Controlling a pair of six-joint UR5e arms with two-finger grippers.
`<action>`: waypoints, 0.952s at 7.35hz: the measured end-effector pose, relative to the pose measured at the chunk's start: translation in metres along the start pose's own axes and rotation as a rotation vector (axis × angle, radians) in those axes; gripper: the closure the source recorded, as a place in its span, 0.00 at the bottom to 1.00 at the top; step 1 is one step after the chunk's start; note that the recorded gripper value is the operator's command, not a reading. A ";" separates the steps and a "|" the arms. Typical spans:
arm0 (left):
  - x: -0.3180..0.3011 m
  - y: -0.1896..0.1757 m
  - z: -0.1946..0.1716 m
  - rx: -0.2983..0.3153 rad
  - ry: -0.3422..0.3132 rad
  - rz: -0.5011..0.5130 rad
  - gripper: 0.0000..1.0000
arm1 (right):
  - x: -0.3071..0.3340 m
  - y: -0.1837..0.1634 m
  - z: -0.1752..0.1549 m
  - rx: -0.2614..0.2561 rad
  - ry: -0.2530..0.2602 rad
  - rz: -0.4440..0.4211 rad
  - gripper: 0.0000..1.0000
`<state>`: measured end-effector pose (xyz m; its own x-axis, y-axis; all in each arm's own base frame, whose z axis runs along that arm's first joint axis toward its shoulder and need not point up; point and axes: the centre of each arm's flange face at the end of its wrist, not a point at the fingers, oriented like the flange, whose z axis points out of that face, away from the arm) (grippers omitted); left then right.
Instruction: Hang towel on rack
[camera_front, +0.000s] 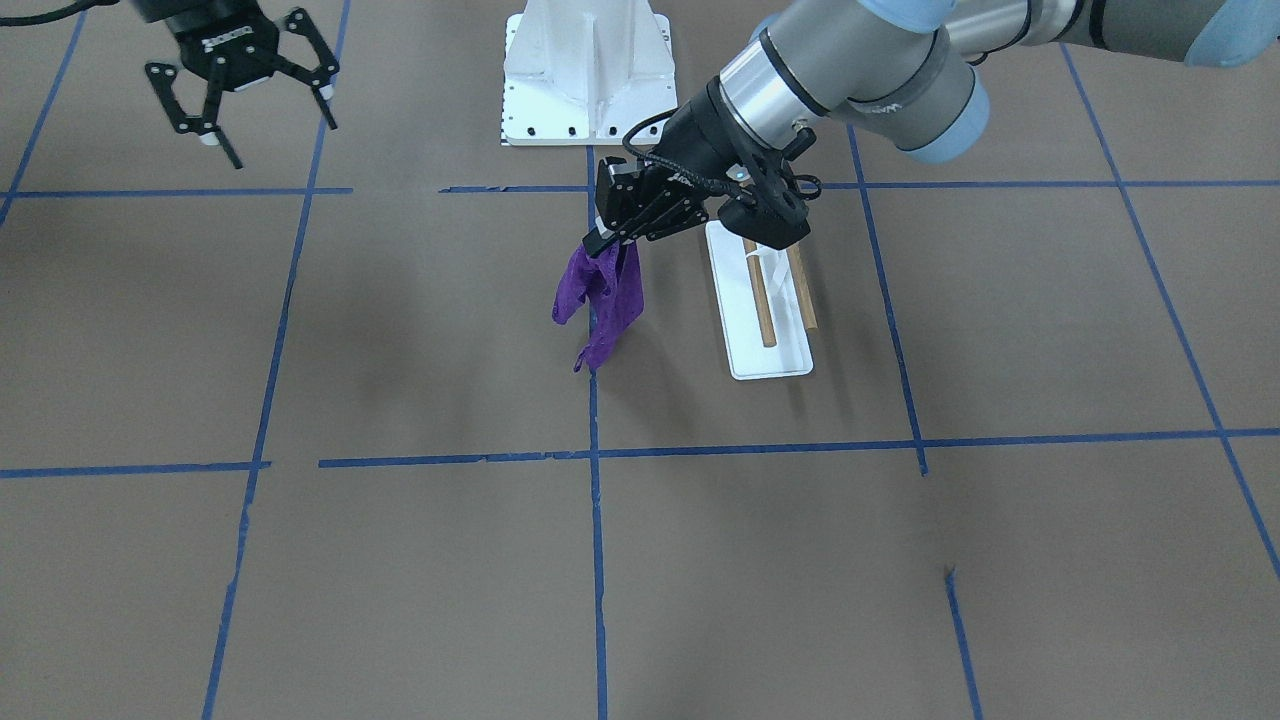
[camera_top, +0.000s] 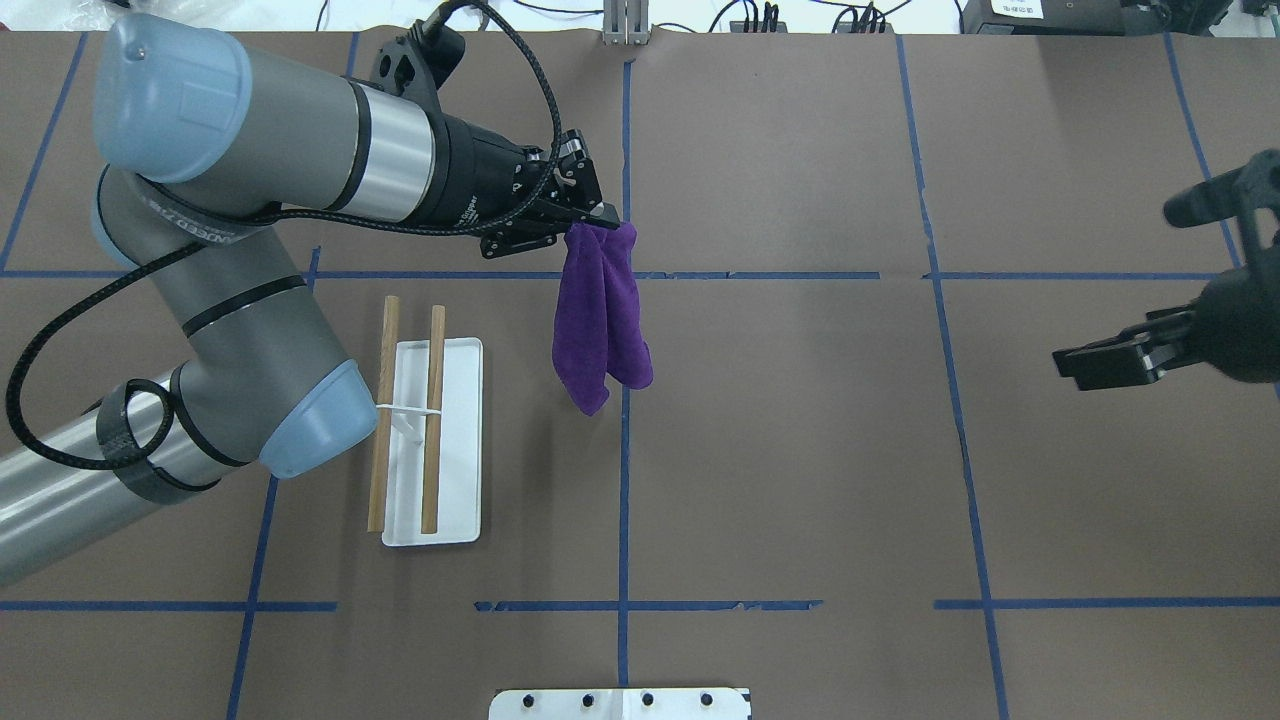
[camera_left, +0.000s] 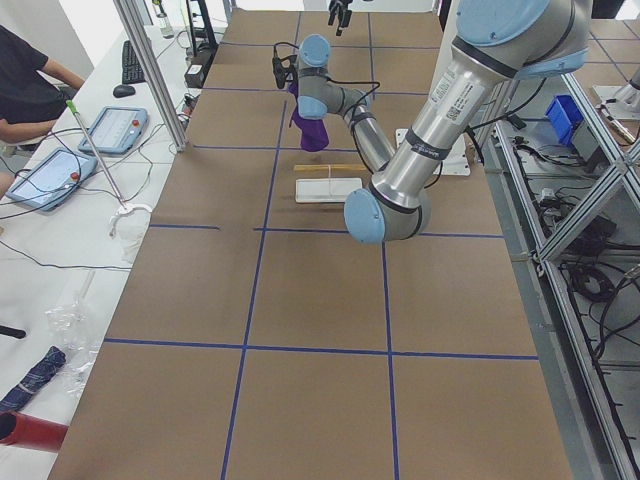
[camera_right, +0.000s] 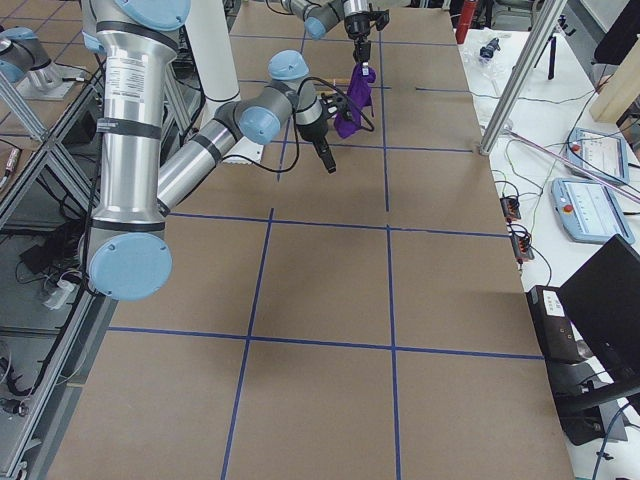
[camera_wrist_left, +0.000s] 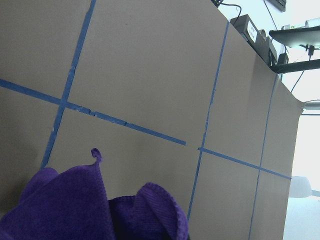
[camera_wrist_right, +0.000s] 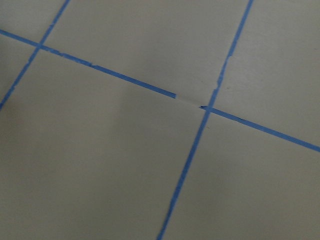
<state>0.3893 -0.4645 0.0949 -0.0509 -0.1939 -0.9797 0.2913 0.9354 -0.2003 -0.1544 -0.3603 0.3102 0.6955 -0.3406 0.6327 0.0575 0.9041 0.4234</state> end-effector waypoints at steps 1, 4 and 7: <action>0.012 0.003 -0.013 0.067 0.001 -0.002 1.00 | 0.035 -0.006 -0.006 -0.048 0.044 0.013 0.00; 0.037 0.035 -0.054 0.225 -0.058 0.030 1.00 | 0.139 -0.008 0.000 -0.166 0.163 0.035 0.00; 0.023 0.110 -0.060 0.362 -0.226 0.068 1.00 | 0.218 0.002 0.018 -0.264 0.194 0.080 0.00</action>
<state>0.3631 -0.3479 0.0494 0.1783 -0.2329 -0.9560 0.6053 0.7920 -0.0800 -0.0157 -0.4373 0.4609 0.8271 -0.2336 0.5113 0.1634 0.9702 0.1789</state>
